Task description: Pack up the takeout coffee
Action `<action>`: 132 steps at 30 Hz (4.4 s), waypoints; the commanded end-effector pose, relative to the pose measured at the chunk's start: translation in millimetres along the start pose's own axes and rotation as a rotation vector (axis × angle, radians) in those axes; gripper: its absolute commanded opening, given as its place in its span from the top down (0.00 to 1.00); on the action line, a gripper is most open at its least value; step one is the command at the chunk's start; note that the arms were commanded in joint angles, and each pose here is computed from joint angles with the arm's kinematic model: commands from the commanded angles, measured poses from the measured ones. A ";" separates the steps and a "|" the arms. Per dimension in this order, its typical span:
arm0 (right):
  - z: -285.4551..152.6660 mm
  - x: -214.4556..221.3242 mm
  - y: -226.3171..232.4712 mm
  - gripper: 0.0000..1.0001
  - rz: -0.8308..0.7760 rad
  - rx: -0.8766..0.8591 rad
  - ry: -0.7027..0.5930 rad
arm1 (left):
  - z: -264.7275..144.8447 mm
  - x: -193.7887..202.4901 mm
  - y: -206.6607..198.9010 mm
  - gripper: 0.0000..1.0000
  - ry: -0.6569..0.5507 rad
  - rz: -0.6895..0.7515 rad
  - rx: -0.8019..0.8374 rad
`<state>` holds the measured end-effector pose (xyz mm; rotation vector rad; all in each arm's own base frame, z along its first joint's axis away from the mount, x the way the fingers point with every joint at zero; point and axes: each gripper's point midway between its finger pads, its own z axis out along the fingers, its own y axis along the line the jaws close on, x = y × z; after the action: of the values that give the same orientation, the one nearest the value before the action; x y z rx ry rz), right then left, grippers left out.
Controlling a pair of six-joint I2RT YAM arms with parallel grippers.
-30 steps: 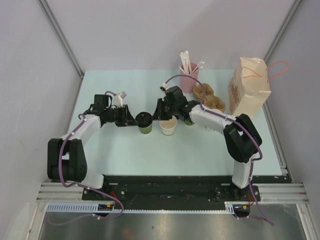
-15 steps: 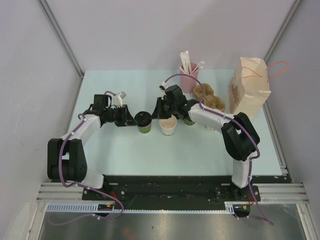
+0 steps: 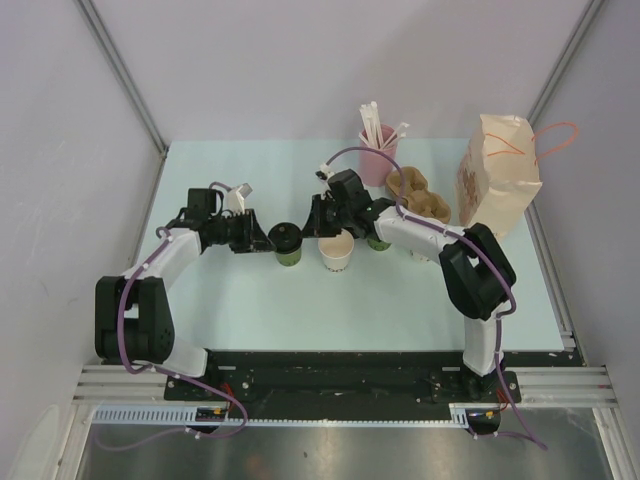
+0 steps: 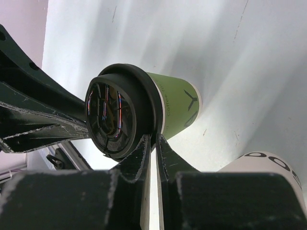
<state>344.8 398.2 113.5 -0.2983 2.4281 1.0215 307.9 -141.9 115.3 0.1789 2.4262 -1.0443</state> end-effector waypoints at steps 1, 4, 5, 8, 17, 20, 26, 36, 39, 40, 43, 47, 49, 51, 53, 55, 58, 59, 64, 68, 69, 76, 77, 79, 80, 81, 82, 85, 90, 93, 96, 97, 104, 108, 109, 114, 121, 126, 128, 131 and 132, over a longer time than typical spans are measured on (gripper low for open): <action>21.2 131.0 -98.6 1.00 0.013 0.311 0.369 | 7.4 5.2 11.3 0.71 0.026 0.004 -0.043; 21.7 132.4 -99.6 1.00 0.012 0.313 0.377 | 7.2 4.8 11.6 0.71 0.026 0.003 -0.046; 21.4 131.8 -99.6 1.00 0.007 0.313 0.376 | 7.2 4.5 11.7 0.71 0.025 0.005 -0.046; 20.8 132.9 -98.7 1.00 0.000 0.313 0.382 | 6.6 3.3 12.9 0.71 0.020 0.006 -0.054; 16.8 126.1 -87.9 1.00 -0.031 0.295 0.362 | 4.2 -0.3 19.9 0.89 0.007 0.021 -0.095; 16.4 126.0 -87.2 1.00 -0.042 0.299 0.359 | 3.0 -1.7 24.1 0.92 0.000 0.032 -0.121; 20.9 131.4 -92.2 1.00 -0.042 0.294 0.377 | 10.2 15.9 48.2 0.93 0.053 0.011 -0.205; 17.3 95.0 -65.9 0.98 -0.119 0.233 0.299 | -1.6 -2.6 4.2 0.88 -0.006 0.066 -0.071; 17.4 74.5 -50.0 0.95 -0.150 0.204 0.240 | -10.6 -13.8 -10.0 0.84 -0.047 0.104 -0.042; 17.7 71.0 -47.3 0.94 -0.157 0.201 0.232 | -12.2 -14.9 -11.8 0.83 -0.052 0.107 -0.038; 18.1 57.8 -36.2 0.92 -0.172 0.186 0.214 | -16.9 -21.0 -14.8 0.79 -0.073 0.121 -0.041; 17.9 47.5 -29.7 0.90 -0.165 0.180 0.198 | -23.9 -26.9 -19.3 0.77 -0.097 0.122 -0.028; 15.8 39.4 -26.4 0.88 -0.158 0.180 0.181 | -29.4 -31.2 -24.5 0.75 -0.120 0.142 -0.026; 15.3 32.0 -22.0 0.86 -0.165 0.176 0.161 | -32.8 -34.4 -27.5 0.75 -0.134 0.154 -0.028; 13.5 26.1 -20.8 0.82 -0.173 0.179 0.150 | -36.6 -37.6 -29.1 0.75 -0.148 0.157 -0.030; 12.5 19.9 -17.9 0.80 -0.175 0.176 0.141 | -39.2 -39.8 -30.3 0.75 -0.155 0.145 -0.026; 12.3 15.9 -14.9 0.77 -0.169 0.175 0.141 | -44.8 -48.7 -28.8 0.75 -0.179 0.152 -0.039; 11.8 15.2 -15.0 0.76 -0.168 0.176 0.145 | -45.3 -53.5 -25.5 0.75 -0.187 0.150 -0.053; 2.4 1.0 -5.7 0.71 -0.170 0.169 0.107 | -40.9 -65.8 -9.4 0.75 -0.187 0.141 -0.104; -8.3 -10.8 6.0 0.68 -0.207 0.156 0.076 | -39.6 -81.8 -4.7 0.75 -0.200 0.157 -0.124; -9.8 -9.9 10.1 0.67 -0.218 0.149 0.076 | -36.7 -82.8 -0.8 0.75 -0.193 0.151 -0.130; -16.4 -9.5 31.5 0.61 -0.284 0.084 0.068 | -25.3 -90.3 9.1 0.76 -0.178 0.135 -0.124; -15.0 -10.6 32.8 0.61 -0.289 0.076 0.064 | -24.3 -90.4 9.2 0.76 -0.176 0.134 -0.120; -14.8 -13.6 34.0 0.60 -0.288 0.071 0.060 | -22.4 -89.9 10.2 0.76 -0.171 0.132 -0.116; -14.1 -14.4 34.4 0.60 -0.289 0.070 0.058 | -20.3 -87.9 12.9 0.76 -0.164 0.124 -0.118; -13.7 -15.5 34.4 0.60 -0.287 0.069 0.057 | -19.8 -88.2 14.4 0.76 -0.165 0.128 -0.123; -14.4 -19.7 36.0 0.60 -0.284 0.067 0.047 | -19.4 -87.3 16.7 0.76 -0.163 0.123 -0.129; -14.5 -28.2 38.8 0.60 -0.274 0.074 0.037 | -16.9 -85.6 19.6 0.76 -0.156 0.115 -0.131; -14.7 -34.4 58.1 0.60 -0.312 0.069 0.027 | -14.7 -82.6 22.5 0.77 -0.149 0.110 -0.134; -12.5 -33.0 57.4 0.60 -0.324 0.090 0.043 | -22.4 -85.3 36.0 0.78 -0.168 0.077 -0.160; -14.0 -25.4 53.6 0.63 -0.317 0.079 0.063 | -29.1 -86.2 43.8 0.78 -0.180 0.063 -0.173; -13.5 -23.5 56.1 0.63 -0.324 0.060 0.064 | -32.6 -88.1 45.5 0.78 -0.190 0.065 -0.176; -10.9 17.0 50.6 0.62 -0.294 0.006 0.167 | -35.8 -80.2 37.0 0.76 -0.184 0.099 -0.132; -5.7 19.8 48.0 0.62 -0.276 -0.005 0.177 | -31.8 -72.9 40.0 0.76 -0.166 0.092 -0.125; -5.1 19.0 50.3 0.62 -0.277 -0.013 0.172 | -30.9 -70.2 40.3 0.76 -0.160 0.087 -0.122; -11.0 19.3 54.8 0.61 -0.269 -0.028 0.165 | -31.0 -64.2 37.5 0.76 -0.155 0.091 -0.107; -2.9 15.9 56.9 0.59 -0.249 -0.048 0.151 | -35.8 -62.2 26.9 0.76 -0.166 0.092 -0.081; -3.2 8.1 62.1 0.59 -0.234 -0.073 0.126 | -32.0 -57.6 30.3 0.76 -0.151 0.077 -0.081; -1.2 6.5 60.9 0.59 -0.222 -0.076 0.122 | -30.9 -56.6 32.3 0.76 -0.147 0.072 -0.082; 2.4 7.9 55.2 0.64 -0.204 -0.072 0.132 | -28.7 -55.2 35.0 0.76 -0.140 0.066 -0.084; 3.5 7.7 54.2 0.65 -0.204 -0.073 0.132 | -28.4 -53.8 35.6 0.76 -0.137 0.062 -0.085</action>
<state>311.6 433.2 127.1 -0.6684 2.4639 0.9736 355.5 -90.7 131.0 0.0940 2.3547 -0.8794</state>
